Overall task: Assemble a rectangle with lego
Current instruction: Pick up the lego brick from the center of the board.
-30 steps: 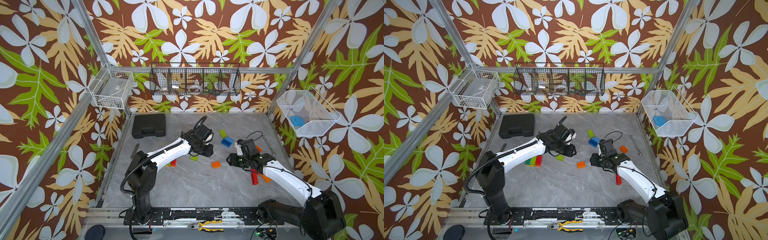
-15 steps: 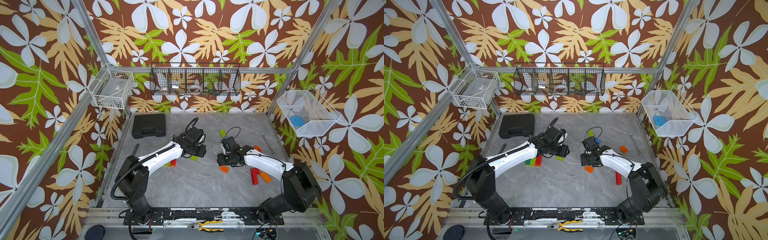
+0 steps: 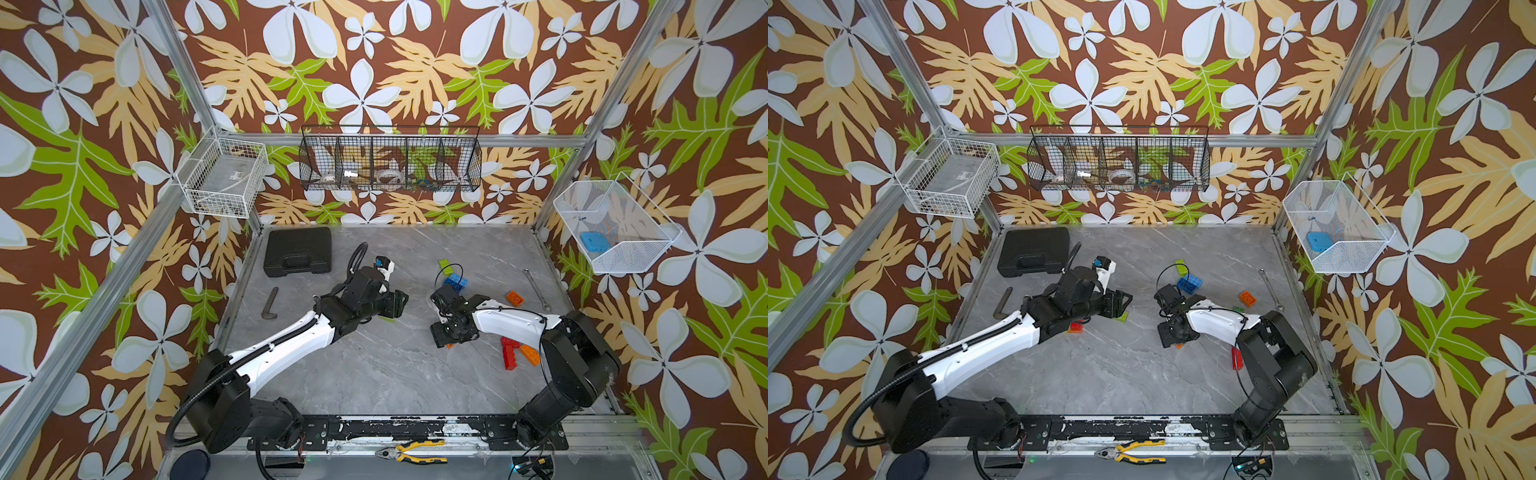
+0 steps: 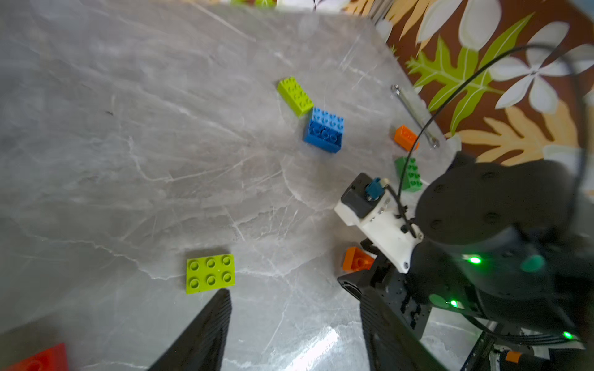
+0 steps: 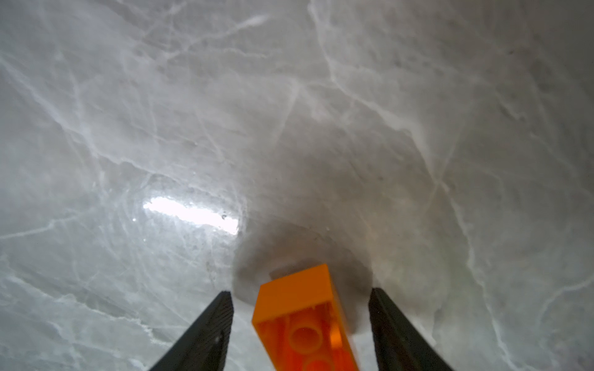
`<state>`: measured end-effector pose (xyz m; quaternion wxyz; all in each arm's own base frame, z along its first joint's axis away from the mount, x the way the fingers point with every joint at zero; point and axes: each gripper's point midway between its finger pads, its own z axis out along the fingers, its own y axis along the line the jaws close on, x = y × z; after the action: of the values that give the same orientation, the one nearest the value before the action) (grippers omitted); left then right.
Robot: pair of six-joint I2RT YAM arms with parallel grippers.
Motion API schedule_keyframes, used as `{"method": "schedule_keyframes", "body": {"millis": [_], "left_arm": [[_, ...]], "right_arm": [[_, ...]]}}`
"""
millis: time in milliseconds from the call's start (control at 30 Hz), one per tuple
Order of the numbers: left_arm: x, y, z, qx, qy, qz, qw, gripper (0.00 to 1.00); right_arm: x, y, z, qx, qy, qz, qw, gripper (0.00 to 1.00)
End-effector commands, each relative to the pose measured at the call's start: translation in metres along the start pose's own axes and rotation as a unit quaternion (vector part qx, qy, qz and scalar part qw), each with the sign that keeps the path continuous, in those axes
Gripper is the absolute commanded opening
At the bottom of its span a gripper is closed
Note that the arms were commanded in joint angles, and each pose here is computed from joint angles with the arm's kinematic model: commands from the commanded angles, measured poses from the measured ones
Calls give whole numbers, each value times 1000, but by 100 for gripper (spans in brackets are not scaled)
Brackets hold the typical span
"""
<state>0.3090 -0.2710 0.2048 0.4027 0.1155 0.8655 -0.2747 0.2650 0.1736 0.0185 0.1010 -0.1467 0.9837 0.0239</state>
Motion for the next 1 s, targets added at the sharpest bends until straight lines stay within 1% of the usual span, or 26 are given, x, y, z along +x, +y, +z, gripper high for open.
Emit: {"method": "schedule_keyframes", "body": {"millis": [0,67,133,167,233,267,333,367,400,467,500,533,600,667,767,867,967], "left_arm": [[-36,-3,-16,5,-96,-4,995,73],[-43,-1,-26,1,-117,-4,993,76],[-50,6,-35,-12,-137,-20,990,86],[-54,12,-41,-17,-150,-33,988,89],[-59,15,-52,3,-176,-45,983,89],[-59,10,-56,28,-189,-40,981,85],[-48,-8,-58,90,-200,-5,976,81],[-37,-21,-58,120,-200,20,972,79],[-24,-34,-57,134,-201,55,969,79],[2,-61,-57,150,-209,131,957,81],[12,-70,-55,154,-213,154,952,82],[19,-74,-52,159,-213,162,950,83],[25,-75,-49,173,-219,152,948,84],[29,-76,-50,191,-234,142,942,86],[33,-83,-51,220,-238,142,935,85],[32,-82,-56,230,-255,138,929,85],[30,-80,-55,249,-254,133,925,82]], "right_arm": [[5,-2,1,9,13,-13,1000,53],[2,0,-1,6,8,-9,1000,42],[-7,7,-8,-15,-10,1,1000,32],[-15,15,-15,-36,-26,13,999,28],[-30,36,-31,-104,-57,44,992,23],[-40,50,-42,-157,-73,69,982,21],[-57,75,-68,-274,-95,125,949,19],[-64,85,-84,-334,-101,155,924,18],[-69,90,-97,-379,-103,180,902,17],[-76,94,-120,-437,-99,203,871,17],[-77,96,-130,-457,-92,206,860,17],[-77,97,-138,-472,-86,205,853,17],[-78,101,-154,-499,-75,203,839,17],[-76,107,-170,-527,-64,198,824,18],[-70,110,-178,-542,-53,192,816,18],[-65,113,-187,-559,-47,178,809,17],[-61,116,-196,-570,-43,160,805,16]]}}
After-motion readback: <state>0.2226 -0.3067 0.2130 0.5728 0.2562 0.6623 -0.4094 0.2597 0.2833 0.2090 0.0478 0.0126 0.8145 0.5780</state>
